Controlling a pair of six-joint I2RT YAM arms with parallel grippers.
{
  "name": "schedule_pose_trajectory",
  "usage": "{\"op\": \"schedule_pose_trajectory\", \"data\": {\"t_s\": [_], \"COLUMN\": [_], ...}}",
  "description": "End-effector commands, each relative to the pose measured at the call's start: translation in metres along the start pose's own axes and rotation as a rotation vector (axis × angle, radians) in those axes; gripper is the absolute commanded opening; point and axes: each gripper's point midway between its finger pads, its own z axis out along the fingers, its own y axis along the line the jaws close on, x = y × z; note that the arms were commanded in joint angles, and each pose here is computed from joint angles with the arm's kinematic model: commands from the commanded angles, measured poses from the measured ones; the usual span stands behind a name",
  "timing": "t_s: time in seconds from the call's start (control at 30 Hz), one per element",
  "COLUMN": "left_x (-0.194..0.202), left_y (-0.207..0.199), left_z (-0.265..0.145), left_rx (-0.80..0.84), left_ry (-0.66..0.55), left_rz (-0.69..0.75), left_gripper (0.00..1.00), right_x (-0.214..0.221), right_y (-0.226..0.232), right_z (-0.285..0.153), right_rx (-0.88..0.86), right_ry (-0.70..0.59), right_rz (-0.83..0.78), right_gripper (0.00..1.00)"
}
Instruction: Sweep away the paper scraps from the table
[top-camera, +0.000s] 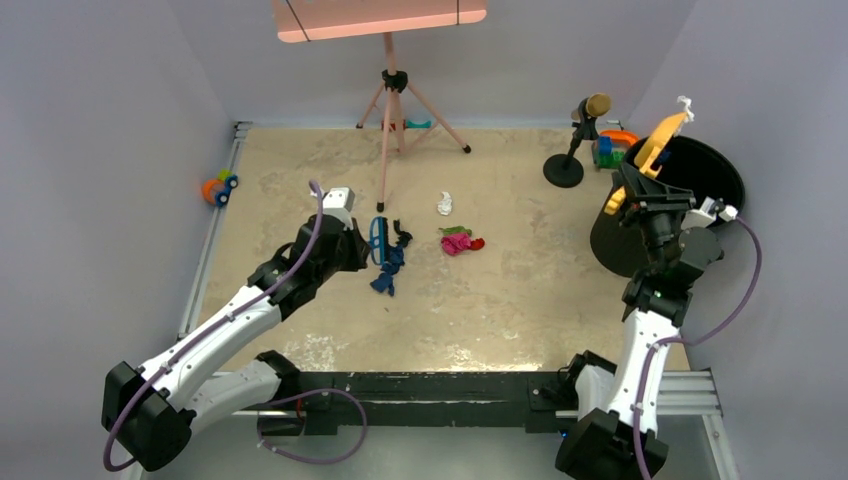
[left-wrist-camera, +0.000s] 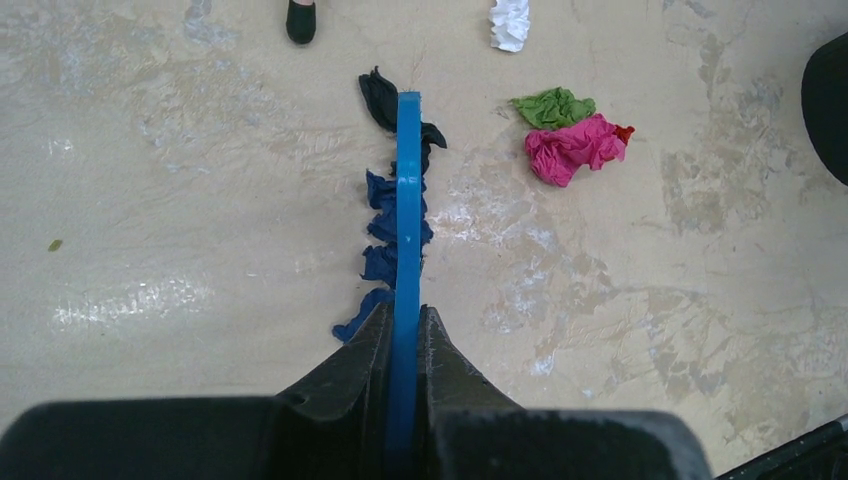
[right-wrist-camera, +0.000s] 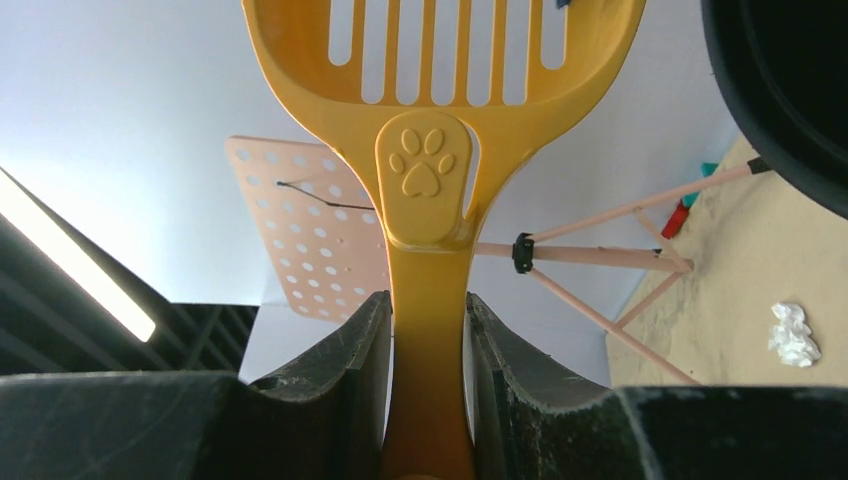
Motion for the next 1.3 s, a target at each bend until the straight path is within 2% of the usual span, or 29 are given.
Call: {"op": "schedule_pose_trajectory", "data": {"t_s": [0.0, 0.3, 0.57, 0.7, 0.8, 0.9, 1.03, 1.27], "left_x": [-0.014, -0.015, -0.017, -0.017, -0.018, -0.018, -0.018, -0.018], "left_y": [-0.003, -0.001, -0.002, -0.003, -0.003, -0.002, -0.004, -0.002], "left_z": [-0.001, -0.003, -0.006, -0.007, -0.009, -0.011, -0.009, -0.009], "left_rx": [0.016, 0.016, 0.029, 0.035, 0.039, 0.041, 0.048, 0.039], "left_ry": [-0.063, -0.085, -0.105, -0.106, -0.116, -0.121, -0.121, -0.124], "left_rz": [0.017, 0.027, 0.030, 0.032, 0.031, 0.030, 0.031, 0.037], "left_gripper": [0.00, 0.00, 0.00, 0.00, 0.00, 0.00, 0.00, 0.00], "right_x": [-0.001, -0.011, -0.004, -0.007, -0.007, -0.002, 0.005, 0.000], "right_y": [0.025, -0.002, 0.028, 0.012, 0.001, 0.022, 0.042, 0.002], "right_z": [-0.005, -0.015, -0.016, -0.017, -0.019, -0.021, -0.017, -0.021], "right_rx": [-0.111, -0.117, -0.203, -0.161, -0.183, -0.274, -0.280, -0.240], "right_ry": [-0.020, -0.093, -0.063, -0.085, -0.075, -0.045, -0.018, -0.026], "right_rz": [-0.031, 0.070, -0.007, -0.025, 0.037, -0.001, -0.096, -0.020], "right_gripper": [0.00, 0.00, 0.00, 0.00, 0.00, 0.00, 0.00, 0.00]}}
